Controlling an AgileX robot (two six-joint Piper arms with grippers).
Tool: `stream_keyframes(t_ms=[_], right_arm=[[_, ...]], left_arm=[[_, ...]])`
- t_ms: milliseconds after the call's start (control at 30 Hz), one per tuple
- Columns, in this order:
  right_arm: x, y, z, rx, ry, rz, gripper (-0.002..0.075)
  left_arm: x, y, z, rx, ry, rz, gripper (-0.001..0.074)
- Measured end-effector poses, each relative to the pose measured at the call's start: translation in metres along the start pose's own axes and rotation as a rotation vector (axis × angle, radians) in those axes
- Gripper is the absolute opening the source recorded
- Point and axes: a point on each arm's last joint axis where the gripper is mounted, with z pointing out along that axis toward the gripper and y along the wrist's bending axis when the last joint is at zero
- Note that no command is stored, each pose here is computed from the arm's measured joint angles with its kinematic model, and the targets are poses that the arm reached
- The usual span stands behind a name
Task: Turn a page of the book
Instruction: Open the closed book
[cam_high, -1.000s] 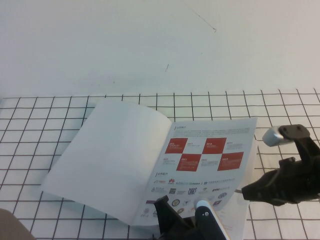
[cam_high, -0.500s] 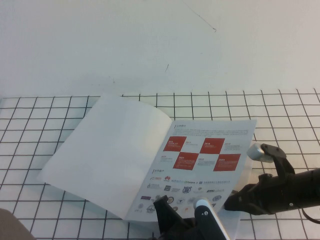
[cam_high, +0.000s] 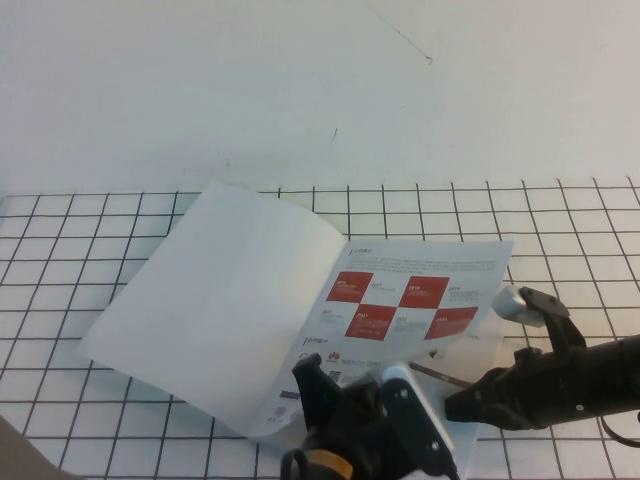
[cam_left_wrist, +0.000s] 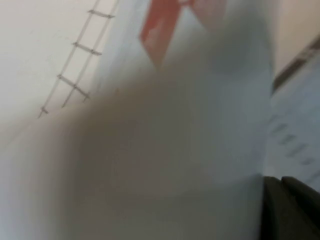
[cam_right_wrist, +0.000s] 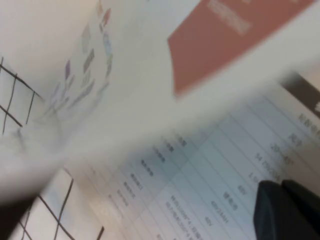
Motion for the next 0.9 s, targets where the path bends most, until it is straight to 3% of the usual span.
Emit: stream_keyframes(t_ms=[200,367,733,900], right_arm=[[0.001,0.000,0.001,-0.018,0.008,0.006,-0.0001],[0.002,0.001,0.001,-0.022,0.018,-0.007,-0.0001],[0.001,0.017,-0.015,-0.001,0.020,-0.131,-0.0001],[-0.004,0.029,-0.026,-0.014,-0.017,-0.170,-0.0001]], left_arm=[[0.000,0.043,0.013,-0.122,0.060,-0.029,-0.0003],[0.018,0.077,0.028,-0.184,0.166,-0.037,-0.0003],[0.071,0.119,0.046,-0.067,0.366,-0.195,-0.0004],[0.083,0.120,0.048,0.083,0.413,-0.227,-0.0003]])
